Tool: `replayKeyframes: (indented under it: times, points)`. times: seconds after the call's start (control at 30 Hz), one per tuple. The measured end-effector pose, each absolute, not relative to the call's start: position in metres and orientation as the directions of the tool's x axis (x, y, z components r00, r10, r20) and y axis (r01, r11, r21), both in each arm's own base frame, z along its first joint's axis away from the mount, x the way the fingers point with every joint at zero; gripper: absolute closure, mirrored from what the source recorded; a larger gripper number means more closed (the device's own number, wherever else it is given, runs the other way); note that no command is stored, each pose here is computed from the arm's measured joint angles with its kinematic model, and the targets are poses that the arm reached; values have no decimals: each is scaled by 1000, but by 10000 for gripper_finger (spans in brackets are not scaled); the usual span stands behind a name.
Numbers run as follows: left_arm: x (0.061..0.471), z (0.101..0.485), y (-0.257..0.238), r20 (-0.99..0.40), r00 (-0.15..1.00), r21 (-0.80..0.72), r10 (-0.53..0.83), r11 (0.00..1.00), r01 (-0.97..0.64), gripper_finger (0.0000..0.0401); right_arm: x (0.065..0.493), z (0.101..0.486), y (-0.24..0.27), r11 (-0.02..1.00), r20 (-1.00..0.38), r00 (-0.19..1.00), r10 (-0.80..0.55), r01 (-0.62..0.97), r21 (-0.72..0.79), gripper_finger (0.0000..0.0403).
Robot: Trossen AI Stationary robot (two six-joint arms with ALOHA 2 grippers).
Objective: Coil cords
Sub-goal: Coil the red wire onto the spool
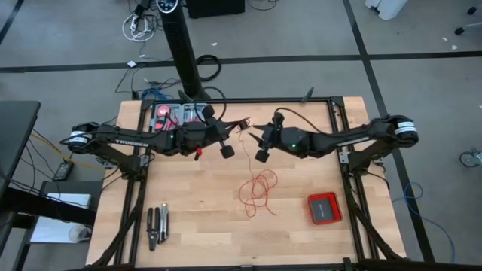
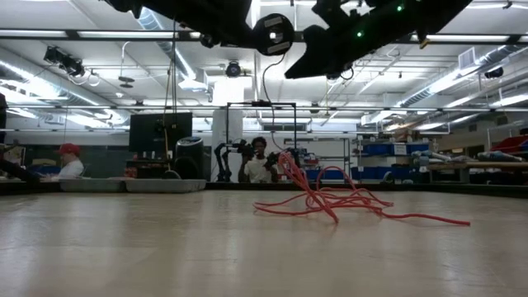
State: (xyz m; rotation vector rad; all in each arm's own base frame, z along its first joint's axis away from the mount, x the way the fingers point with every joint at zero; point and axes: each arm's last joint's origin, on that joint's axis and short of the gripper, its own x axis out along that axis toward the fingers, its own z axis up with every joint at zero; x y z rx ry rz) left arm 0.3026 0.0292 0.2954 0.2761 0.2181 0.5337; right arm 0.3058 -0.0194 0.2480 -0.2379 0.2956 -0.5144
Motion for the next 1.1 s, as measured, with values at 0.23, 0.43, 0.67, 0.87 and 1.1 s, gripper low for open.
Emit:
replayKeyframes:
  times: [0.23, 0.43, 0.67, 0.87, 1.1]
  points:
    - [303, 299, 30, -97, 835, 277, 541, 821, -500, 401, 324, 230, -18, 871, -188, 862, -471, 422, -250, 272]
    - [303, 300, 30, -86, 837, 262, 541, 823, -505, 401, 333, 219, -13, 893, -175, 887, -427, 383, -237, 273]
    - [303, 301, 29, -82, 847, 245, 525, 834, -494, 401, 334, 216, -12, 890, -178, 887, -426, 375, -259, 273]
    - [303, 301, 29, -83, 847, 246, 525, 834, -493, 401, 331, 211, -11, 888, -252, 874, -416, 332, -318, 273]
    - [303, 300, 29, -88, 847, 248, 524, 835, -491, 401, 324, 207, -11, 879, -345, 835, -429, 297, -373, 273]
